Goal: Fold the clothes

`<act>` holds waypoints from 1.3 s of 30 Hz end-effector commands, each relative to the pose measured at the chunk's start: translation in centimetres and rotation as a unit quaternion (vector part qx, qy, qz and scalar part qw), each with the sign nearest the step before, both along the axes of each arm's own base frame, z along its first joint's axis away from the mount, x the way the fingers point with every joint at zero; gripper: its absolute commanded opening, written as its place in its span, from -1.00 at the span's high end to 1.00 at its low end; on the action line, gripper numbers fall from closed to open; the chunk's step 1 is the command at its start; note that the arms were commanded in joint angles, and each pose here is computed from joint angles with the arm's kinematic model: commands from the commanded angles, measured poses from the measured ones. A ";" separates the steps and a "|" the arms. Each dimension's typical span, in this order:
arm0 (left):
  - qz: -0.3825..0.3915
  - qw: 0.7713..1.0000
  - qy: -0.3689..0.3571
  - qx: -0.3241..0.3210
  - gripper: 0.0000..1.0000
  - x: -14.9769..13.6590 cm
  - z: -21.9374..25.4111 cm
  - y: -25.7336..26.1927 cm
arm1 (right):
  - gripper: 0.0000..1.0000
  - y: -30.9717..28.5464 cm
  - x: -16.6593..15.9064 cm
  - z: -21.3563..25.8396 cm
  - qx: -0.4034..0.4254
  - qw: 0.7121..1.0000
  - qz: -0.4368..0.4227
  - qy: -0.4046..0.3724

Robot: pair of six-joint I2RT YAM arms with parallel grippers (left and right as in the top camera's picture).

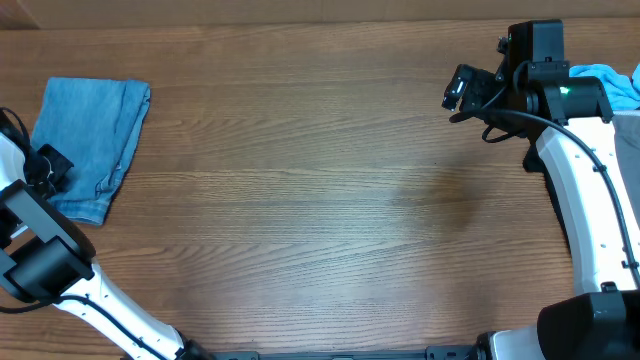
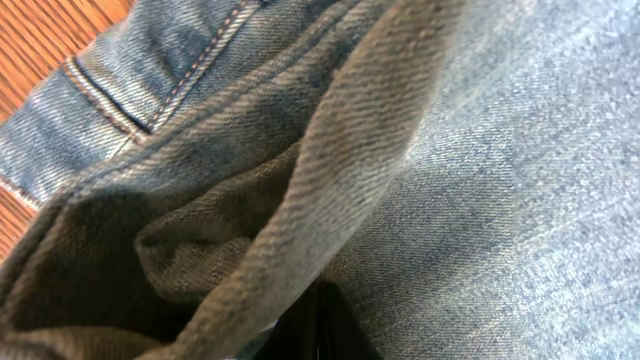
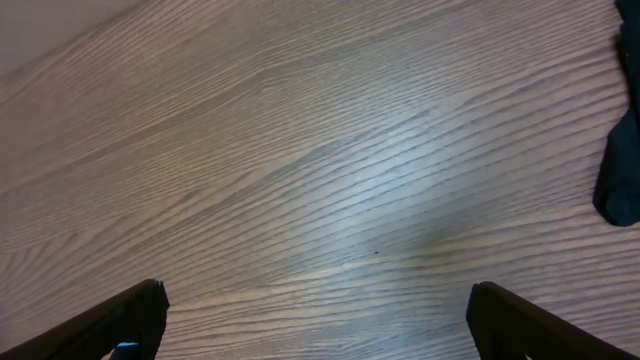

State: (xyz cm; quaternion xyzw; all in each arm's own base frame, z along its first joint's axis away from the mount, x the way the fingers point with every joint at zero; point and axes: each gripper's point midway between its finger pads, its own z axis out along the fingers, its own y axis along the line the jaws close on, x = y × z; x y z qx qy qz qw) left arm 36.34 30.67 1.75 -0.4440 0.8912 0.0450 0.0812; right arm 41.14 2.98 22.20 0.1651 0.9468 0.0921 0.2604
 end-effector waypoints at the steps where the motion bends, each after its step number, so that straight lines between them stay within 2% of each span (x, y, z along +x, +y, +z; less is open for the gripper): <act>1: -0.028 0.995 0.003 -0.098 0.92 0.6 -2.8 -5.6 | -1.00 -0.1 0.0 0.0 -0.002 1.000 0.001 -0.001; 14: -0.047 0.996 0.001 -0.074 0.92 1.5 -1.9 -5.3 | -1.00 -0.1 0.0 0.0 -0.002 1.000 0.001 -0.001; 17: -0.047 0.998 -0.023 -0.039 0.92 2.5 1.3 -4.0 | -1.00 -0.1 0.0 0.0 -0.002 1.000 0.001 -0.001; 20: -0.044 0.994 -0.096 0.018 0.86 4.6 8.5 -2.6 | -1.00 -0.1 0.0 0.0 -0.002 1.000 0.001 -0.001; 25: -0.061 0.966 -0.243 0.060 0.44 6.8 20.9 -3.7 | -1.00 -0.1 0.0 0.0 -0.002 1.000 0.001 -0.001; 28: -0.090 0.950 -0.293 0.056 0.26 7.2 25.0 -6.2 | -1.00 -0.1 0.0 0.0 -0.002 1.000 0.001 -0.001; 30: -0.106 0.946 -0.300 0.055 0.05 7.3 26.2 -7.9 | -1.00 -0.1 0.0 0.0 -0.002 1.000 0.001 -0.001; 31: -0.114 0.946 -0.298 0.053 -0.13 7.3 26.4 -8.7 | -1.00 -0.1 0.0 0.0 -0.002 1.000 0.001 -0.001; 33: -0.127 0.947 -0.292 0.045 -0.57 7.5 26.2 -10.1 | -1.00 -0.1 0.0 0.0 -0.002 1.000 0.001 -0.001; 34: -0.133 0.948 -0.287 0.038 -0.90 7.6 26.0 -10.8 | -1.00 -0.1 0.0 0.0 -0.002 1.000 0.001 -0.001; 35: -0.139 0.950 -0.278 0.029 -1.00 7.7 25.4 -11.7 | -1.00 -0.1 0.0 0.0 -0.002 1.000 0.001 -0.001; 39: -0.160 0.953 -0.257 0.009 -1.00 7.9 24.3 -14.2 | -1.00 -0.1 0.0 0.0 -0.002 1.000 0.001 -0.001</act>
